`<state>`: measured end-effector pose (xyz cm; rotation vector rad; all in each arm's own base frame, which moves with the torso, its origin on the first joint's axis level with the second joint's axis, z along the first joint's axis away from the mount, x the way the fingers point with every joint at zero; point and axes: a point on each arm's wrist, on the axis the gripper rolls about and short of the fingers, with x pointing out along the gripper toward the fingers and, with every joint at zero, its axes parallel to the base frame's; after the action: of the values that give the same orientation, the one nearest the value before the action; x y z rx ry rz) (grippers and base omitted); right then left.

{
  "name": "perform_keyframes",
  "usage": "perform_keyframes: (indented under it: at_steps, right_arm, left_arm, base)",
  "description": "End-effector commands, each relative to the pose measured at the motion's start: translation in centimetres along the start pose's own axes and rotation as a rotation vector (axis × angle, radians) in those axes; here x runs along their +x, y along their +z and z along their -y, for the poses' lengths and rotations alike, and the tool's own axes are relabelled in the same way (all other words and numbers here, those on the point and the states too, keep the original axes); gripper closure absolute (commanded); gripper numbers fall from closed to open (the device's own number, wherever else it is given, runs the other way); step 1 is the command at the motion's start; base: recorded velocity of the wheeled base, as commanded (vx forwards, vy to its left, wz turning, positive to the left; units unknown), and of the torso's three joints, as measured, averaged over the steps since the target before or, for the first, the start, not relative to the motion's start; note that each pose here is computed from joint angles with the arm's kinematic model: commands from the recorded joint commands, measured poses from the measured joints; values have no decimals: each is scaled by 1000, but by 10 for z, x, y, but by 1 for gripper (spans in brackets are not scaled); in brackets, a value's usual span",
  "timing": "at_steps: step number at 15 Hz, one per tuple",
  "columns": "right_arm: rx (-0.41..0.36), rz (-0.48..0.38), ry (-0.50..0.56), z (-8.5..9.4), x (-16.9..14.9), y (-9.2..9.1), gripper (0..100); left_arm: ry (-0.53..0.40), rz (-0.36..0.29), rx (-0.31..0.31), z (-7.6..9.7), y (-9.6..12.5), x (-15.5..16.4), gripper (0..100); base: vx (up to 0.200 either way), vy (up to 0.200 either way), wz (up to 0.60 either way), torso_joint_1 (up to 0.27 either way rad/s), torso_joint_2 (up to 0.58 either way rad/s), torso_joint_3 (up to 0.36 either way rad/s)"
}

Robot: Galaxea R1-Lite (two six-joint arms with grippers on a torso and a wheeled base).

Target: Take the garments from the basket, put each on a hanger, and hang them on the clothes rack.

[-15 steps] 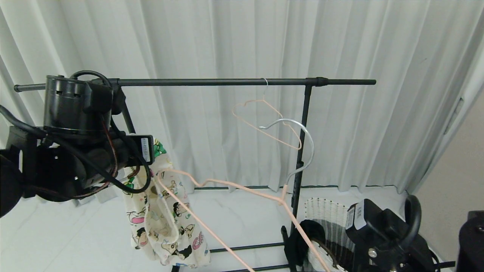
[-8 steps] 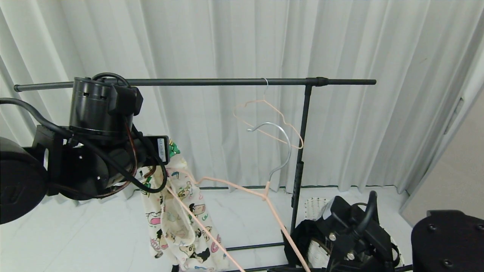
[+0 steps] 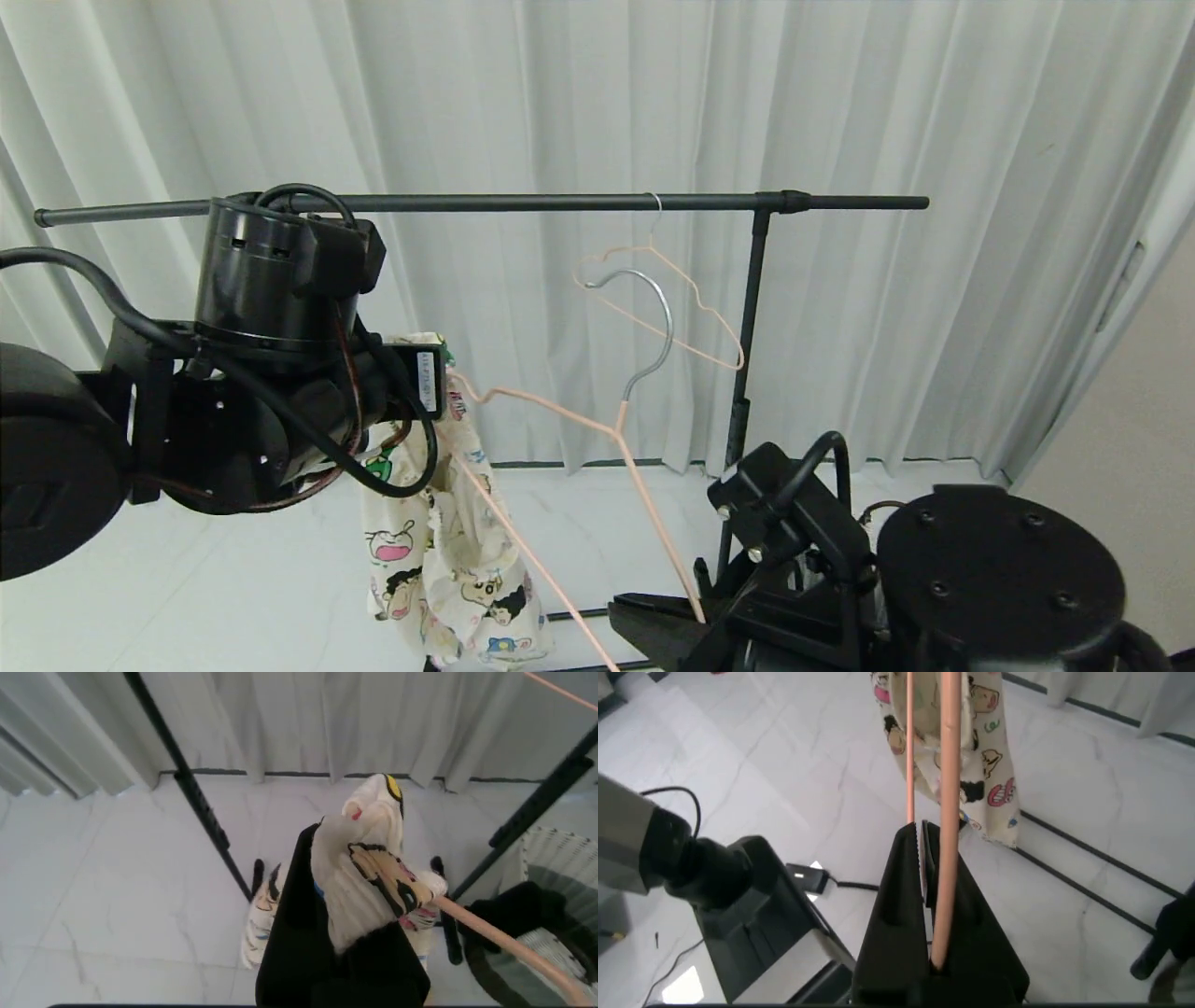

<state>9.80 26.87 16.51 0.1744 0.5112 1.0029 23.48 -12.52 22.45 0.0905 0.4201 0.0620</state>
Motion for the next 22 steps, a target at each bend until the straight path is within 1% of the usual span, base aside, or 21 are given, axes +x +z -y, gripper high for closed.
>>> perform_keyframes:
  at_steps: [1, 3, 6, 7, 8, 10, 11, 12, 13, 14, 16, 17, 19, 20, 22]
  right_arm:
    - [-2, -14, -7, -1, 13, -2, 100]
    - [-4, -19, -11, -2, 20, -3, 100]
    - [-6, -32, -34, 1, 27, -7, 100]
    - [-6, -26, -50, 2, 30, -7, 100]
    - [-4, -23, -68, 4, 32, -6, 100]
    - [-9, -39, -98, 10, 30, -6, 100]
    - [-21, -59, -117, 14, 27, -5, 100]
    - [-33, -60, -135, 19, 21, -1, 100]
    - [-44, -68, -161, 25, 13, 3, 100]
    - [-61, -88, -196, 34, 2, 7, 100]
    - [-110, -130, -225, 42, -21, 14, 100]
    - [-135, -153, -203, 43, -30, 17, 100]
    - [-180, -187, -125, 45, -42, 20, 100]
    - [-209, -192, -100, 45, -42, 21, 100]
    - [-240, -206, -76, 46, -43, 18, 100]
  left_arm:
    - [-29, 6, 10, 7, 0, -5, 100]
    - [-68, 13, 17, 16, -2, -12, 100]
    - [-153, 29, 35, 32, -4, -29, 100]
    - [-203, 36, 56, 41, -6, -39, 100]
    - [-227, 39, 67, 45, -8, -44, 100]
    - [-245, 41, 83, 46, -10, -48, 100]
    - [-240, 42, 83, 45, -10, -48, 100]
    - [-216, 51, 86, 37, -7, -47, 100]
    - [-178, 52, 99, 26, -6, -43, 100]
    - [-145, 51, 129, 16, -7, -41, 100]
    - [-72, 40, 162, -3, -6, -31, 100]
    - [-62, 39, 161, -6, -5, -29, 100]
    - [-106, 35, 165, -5, -5, -30, 100]
    - [-133, 33, 175, -3, -6, -30, 100]
    - [-143, 25, 218, -2, -8, -29, 100]
  base:
    - [0, 0, 0, 0, 0, 0]
    - [0, 0, 0, 0, 0, 0]
    - [0, 0, 0, 0, 0, 0]
    - [0, 0, 0, 0, 0, 0]
    - [0, 0, 0, 0, 0, 0]
    - [0, 0, 0, 0, 0, 0]
    - [0, 0, 0, 0, 0, 0]
    - [0, 0, 0, 0, 0, 0]
    - [0, 0, 0, 0, 0, 0]
    - [0, 0, 0, 0, 0, 0]
    - [0, 0, 0, 0, 0, 0]
    - [0, 0, 0, 0, 0, 0]
    - [0, 0, 0, 0, 0, 0]
    - [0, 0, 0, 0, 0, 0]
    - [0, 0, 0, 0, 0, 0]
